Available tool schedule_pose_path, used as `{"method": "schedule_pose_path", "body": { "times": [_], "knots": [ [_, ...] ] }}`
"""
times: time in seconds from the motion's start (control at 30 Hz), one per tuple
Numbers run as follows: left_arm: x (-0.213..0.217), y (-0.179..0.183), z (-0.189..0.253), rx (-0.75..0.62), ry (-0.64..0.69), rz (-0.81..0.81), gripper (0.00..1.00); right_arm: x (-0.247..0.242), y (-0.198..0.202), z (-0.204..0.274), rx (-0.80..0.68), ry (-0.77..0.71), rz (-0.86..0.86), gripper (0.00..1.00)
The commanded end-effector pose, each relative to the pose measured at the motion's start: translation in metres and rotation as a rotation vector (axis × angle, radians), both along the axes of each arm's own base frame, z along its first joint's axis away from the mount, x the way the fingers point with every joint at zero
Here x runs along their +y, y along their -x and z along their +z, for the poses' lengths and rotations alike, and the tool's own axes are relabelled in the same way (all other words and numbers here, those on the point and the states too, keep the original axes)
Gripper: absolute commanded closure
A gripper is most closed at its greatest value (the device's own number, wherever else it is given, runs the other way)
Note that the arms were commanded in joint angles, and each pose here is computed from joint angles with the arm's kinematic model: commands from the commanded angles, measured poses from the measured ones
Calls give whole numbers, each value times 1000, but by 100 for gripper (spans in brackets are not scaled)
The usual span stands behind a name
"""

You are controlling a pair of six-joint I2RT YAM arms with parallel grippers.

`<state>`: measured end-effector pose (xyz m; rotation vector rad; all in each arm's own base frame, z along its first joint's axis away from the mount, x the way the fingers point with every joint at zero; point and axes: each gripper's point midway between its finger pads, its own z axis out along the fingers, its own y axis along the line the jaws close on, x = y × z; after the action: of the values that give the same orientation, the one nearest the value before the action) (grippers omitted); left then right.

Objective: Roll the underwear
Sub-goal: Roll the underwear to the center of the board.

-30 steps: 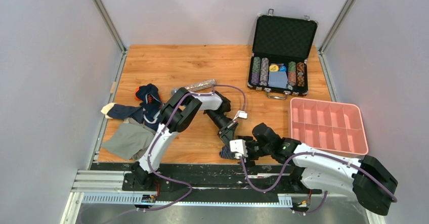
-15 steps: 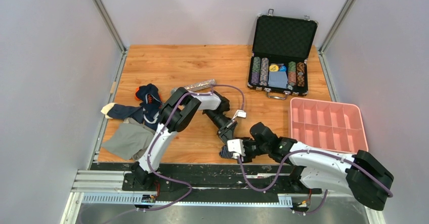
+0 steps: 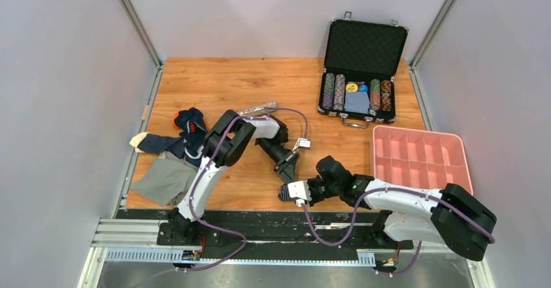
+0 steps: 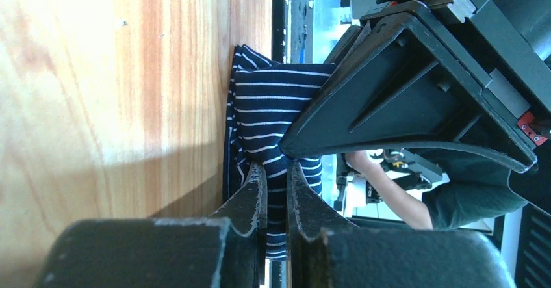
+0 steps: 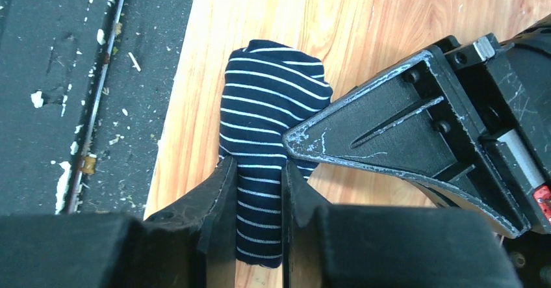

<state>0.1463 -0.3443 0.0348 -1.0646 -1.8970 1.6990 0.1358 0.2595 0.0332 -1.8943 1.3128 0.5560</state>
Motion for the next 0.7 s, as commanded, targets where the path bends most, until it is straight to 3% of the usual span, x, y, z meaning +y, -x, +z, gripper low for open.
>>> {"method": "schedule_pose_path", "body": {
  "times": [0.0, 0.03, 0.07, 0.17, 0.3, 0.33, 0.37, 0.4, 0.53, 0.63, 0.67],
  "knots": [
    [-4, -13, -10, -69, 51, 16, 82, -18, 2, -31, -4, 142, 28, 91],
    [-8, -28, -8, -142, 82, 41, 79, -18, 1, -31, 11, 152, 28, 93],
    [-1, -35, -2, -123, -13, 92, 73, -17, 0, -30, 29, 157, 26, 95],
    [3, -84, 4, -324, -38, 278, 67, -17, -3, -29, 116, 202, 16, 98],
    [37, -164, 47, -610, -142, 673, 60, -14, -11, -26, 217, 236, 7, 100],
    [49, -191, 77, -773, -126, 794, 60, -15, -13, -27, 251, 247, 1, 100],
    [61, -191, 76, -829, -148, 825, 59, -13, -18, -25, 278, 248, -13, 100],
    [72, -206, 102, -959, -141, 914, 58, -13, -20, -24, 316, 258, -21, 100],
    [112, -204, 124, -1144, -220, 1040, 55, -7, -41, -21, 448, 273, -69, 100],
    [118, -176, 120, -1296, -176, 910, 48, -7, -48, -23, 545, 302, -95, 100],
    [110, -163, 134, -1362, -107, 872, 48, -9, -49, -26, 585, 321, -103, 100]
  ]
}}
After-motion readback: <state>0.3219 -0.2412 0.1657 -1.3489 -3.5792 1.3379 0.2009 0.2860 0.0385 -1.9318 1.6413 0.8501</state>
